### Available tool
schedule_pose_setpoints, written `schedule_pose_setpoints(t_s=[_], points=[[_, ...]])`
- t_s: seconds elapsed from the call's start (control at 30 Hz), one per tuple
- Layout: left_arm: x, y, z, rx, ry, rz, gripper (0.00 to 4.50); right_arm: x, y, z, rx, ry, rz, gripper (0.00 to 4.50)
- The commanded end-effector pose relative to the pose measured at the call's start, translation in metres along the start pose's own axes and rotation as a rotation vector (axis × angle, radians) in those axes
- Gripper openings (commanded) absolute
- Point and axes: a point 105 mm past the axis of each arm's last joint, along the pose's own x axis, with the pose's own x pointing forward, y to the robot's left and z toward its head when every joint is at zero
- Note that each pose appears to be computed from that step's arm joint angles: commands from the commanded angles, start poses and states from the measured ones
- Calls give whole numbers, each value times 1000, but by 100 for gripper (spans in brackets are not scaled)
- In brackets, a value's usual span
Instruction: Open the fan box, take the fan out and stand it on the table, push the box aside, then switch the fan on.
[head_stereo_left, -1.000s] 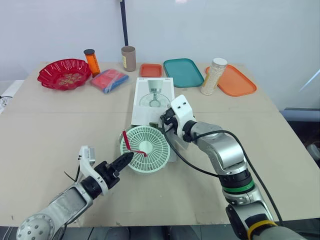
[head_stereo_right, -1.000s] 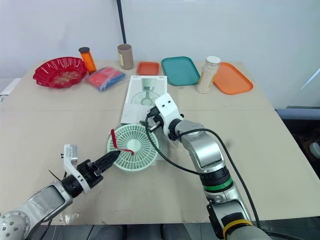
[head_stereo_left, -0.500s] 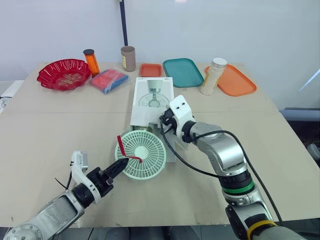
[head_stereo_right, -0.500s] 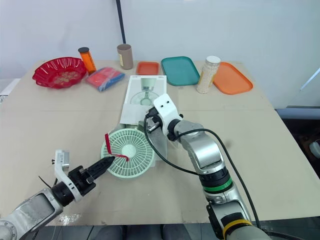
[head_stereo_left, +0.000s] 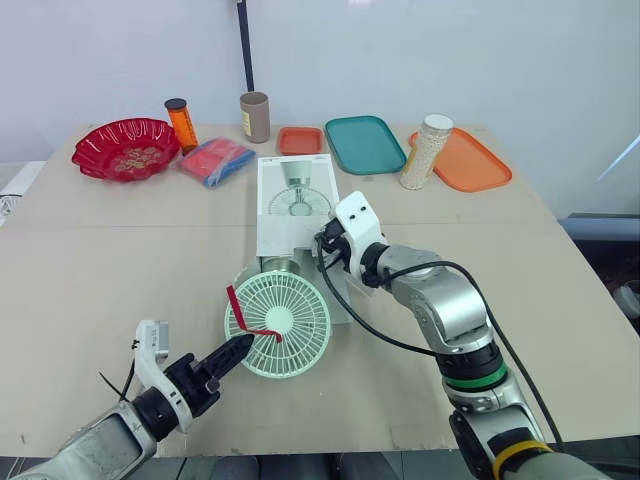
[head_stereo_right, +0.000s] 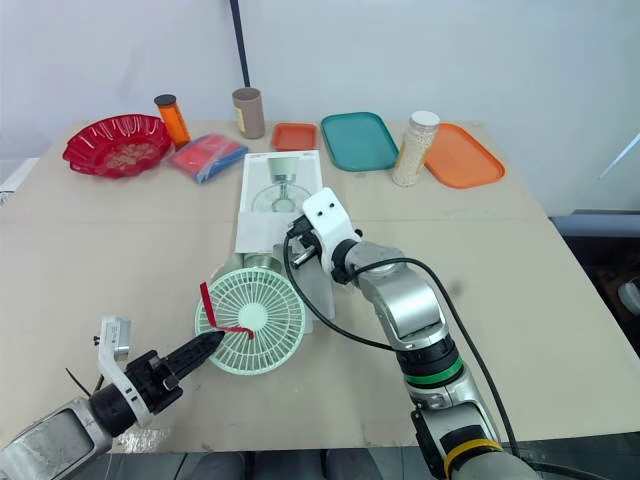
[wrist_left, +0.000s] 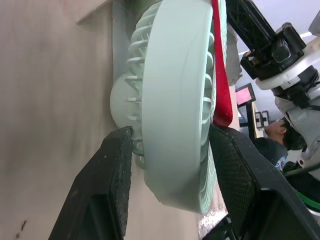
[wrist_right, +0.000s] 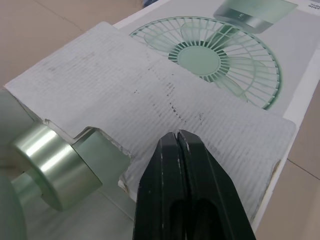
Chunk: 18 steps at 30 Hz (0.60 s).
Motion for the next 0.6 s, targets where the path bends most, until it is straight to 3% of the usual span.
schedule_pose_setpoints(t_s=[0.03, 0.6], points=[[-5, 35, -2, 1, 38, 158, 229, 2, 1, -13, 28, 53, -1, 0], [-5, 37, -14, 45, 131, 131, 229, 9, 9, -4, 60, 28, 1, 0]])
